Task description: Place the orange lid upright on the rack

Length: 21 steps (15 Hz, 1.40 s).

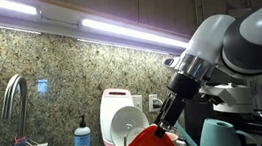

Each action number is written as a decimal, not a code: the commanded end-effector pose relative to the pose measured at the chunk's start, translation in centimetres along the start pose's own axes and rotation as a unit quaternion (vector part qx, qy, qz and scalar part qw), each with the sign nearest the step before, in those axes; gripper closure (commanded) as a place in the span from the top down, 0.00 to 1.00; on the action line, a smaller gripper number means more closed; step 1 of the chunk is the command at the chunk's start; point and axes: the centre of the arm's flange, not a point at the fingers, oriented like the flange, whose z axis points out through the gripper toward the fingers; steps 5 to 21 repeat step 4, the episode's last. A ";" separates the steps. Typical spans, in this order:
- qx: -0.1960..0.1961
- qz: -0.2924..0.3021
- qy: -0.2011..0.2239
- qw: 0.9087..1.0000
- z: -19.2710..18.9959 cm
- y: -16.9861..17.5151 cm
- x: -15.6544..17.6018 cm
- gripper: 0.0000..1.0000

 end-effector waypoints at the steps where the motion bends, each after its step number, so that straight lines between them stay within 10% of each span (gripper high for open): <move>1: 0.065 -0.015 0.072 0.995 -4.6 -0.9 -0.5 1.00; 21: 0.034 -0.010 0.044 0.998 -1.3 -1.9 1.5 1.00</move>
